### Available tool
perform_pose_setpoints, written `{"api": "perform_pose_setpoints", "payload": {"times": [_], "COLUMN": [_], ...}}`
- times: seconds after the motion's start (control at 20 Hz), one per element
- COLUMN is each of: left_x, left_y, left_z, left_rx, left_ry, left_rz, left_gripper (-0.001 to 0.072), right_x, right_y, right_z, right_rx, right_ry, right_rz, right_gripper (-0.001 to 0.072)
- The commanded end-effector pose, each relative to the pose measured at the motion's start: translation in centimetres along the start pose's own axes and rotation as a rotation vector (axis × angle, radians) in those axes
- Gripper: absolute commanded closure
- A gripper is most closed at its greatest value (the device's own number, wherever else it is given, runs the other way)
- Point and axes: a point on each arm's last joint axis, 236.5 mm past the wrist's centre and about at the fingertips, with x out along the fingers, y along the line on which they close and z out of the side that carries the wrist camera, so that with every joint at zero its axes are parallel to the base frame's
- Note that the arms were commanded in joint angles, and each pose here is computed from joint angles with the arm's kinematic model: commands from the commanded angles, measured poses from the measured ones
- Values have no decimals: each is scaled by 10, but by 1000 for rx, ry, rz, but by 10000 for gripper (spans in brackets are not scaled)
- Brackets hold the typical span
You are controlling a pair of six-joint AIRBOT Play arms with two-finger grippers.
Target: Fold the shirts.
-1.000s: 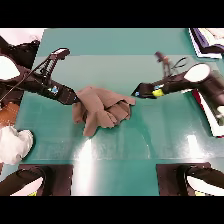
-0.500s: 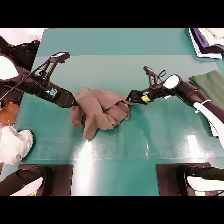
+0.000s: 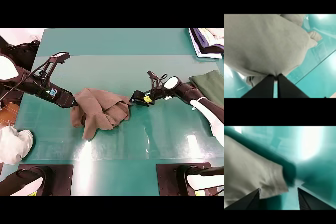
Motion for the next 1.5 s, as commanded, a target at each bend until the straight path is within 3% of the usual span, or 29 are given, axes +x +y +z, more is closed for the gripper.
{"api": "perform_pose_setpoints", "payload": {"times": [0.0,0.05,0.2,0.4,0.65,0.85,1.05,1.25,1.45], "left_x": [-1,-1,-1,-6,-104,-214,-292,-324,-324], "left_y": [0,0,0,5,-7,-56,-97,-116,-113], "left_z": [1,1,1,6,66,91,81,58,54], "left_rx": [0,0,0,12,149,281,365,370,357], "left_ry": [-5,-5,-5,-20,-258,-505,-711,-800,-802], "left_rz": [2,2,2,30,182,232,262,263,272], "left_gripper": [676,676,675,676,675,676,675,676,676], "right_x": [12,12,6,-44,-242,-399,-497,-552,-567], "right_y": [-2,-2,1,24,95,139,155,143,112], "right_z": [1,3,13,38,87,62,10,-29,-37], "right_rx": [5,4,-14,-111,-299,-436,-510,-486,-332], "right_ry": [-5,-16,-61,-193,-553,-819,-1012,-1138,-1174], "right_rz": [-8,-8,-5,24,111,98,7,-160,-243], "right_gripper": [194,278,700,701,701,701,701,701,701]}}
